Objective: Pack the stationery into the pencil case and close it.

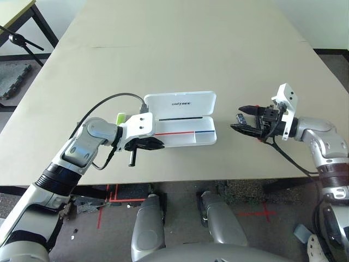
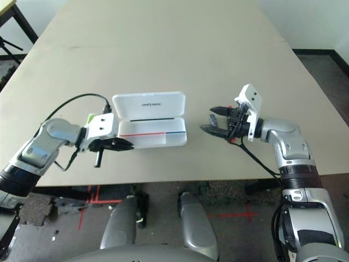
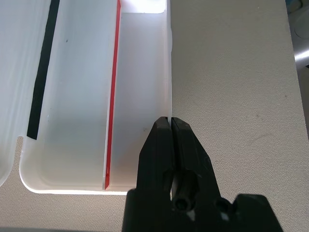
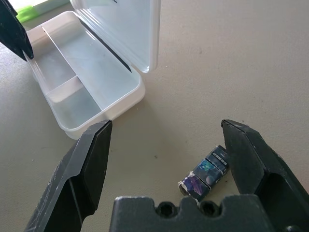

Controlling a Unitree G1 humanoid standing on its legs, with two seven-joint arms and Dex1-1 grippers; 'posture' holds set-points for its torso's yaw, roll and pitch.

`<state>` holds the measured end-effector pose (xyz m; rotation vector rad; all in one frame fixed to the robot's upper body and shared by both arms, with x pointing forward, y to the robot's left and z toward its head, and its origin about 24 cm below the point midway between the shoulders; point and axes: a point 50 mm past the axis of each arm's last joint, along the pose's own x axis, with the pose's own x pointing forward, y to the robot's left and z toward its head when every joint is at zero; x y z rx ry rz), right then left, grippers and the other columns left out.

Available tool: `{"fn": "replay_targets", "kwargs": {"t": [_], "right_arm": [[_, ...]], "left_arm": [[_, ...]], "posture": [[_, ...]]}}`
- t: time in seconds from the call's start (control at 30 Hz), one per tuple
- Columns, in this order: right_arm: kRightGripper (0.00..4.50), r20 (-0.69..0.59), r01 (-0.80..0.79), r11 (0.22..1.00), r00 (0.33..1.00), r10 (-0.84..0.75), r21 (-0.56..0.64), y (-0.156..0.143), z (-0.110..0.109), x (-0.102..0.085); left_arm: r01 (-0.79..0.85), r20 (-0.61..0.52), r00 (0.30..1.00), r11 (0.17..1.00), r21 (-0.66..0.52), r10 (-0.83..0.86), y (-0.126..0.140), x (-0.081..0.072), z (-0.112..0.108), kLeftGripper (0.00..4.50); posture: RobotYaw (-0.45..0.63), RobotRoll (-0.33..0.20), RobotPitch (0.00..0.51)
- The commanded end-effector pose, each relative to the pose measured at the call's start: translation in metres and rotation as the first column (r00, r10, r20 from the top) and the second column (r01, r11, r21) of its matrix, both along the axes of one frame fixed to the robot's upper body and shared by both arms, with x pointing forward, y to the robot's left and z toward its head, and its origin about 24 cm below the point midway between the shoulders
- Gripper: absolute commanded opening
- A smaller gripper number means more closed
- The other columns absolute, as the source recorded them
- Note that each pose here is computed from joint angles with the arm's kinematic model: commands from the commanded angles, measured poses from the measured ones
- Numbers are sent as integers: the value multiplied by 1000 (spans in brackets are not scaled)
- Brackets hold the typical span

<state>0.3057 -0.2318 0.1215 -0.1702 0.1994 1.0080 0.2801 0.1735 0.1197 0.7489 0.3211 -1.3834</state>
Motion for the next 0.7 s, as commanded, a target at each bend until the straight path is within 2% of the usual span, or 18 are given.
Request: {"fn": "replay_targets", "kwargs": {"t": [0.03, 0.07, 0.3, 0.37, 0.7], "right_arm": [[4500, -3, -16, 1000, 1000, 16, -7, 3, 0, -2], [4500, -3, -16, 1000, 1000, 16, -7, 3, 0, -2], [4500, -4, -19, 1000, 1000, 19, -6, 3, -1, -2], [4500, -4, -19, 1000, 1000, 19, -6, 3, -1, -2], [4500, 17, -15, 999, 1000, 15, 28, 1, 6, -2]], "left_arm": [[-1, 3, 1000, 1000, 8, 1, 0, -1, 0, 782], [3, 1, 1000, 1000, -1, -3, 0, -2, 1, 1042], [7, -9, 1000, 997, -77, -8, -1, -13, 18, 3815], [2, -7, 1000, 995, -99, -3, -1, -17, 24, 4467], [-81, 31, 995, 964, -253, 92, 13, -27, 60, 4467]], "posture": [[-65, 0, 176], [-65, 0, 176], [-59, 0, 178], [-59, 0, 178], [-63, 0, 175]]}}
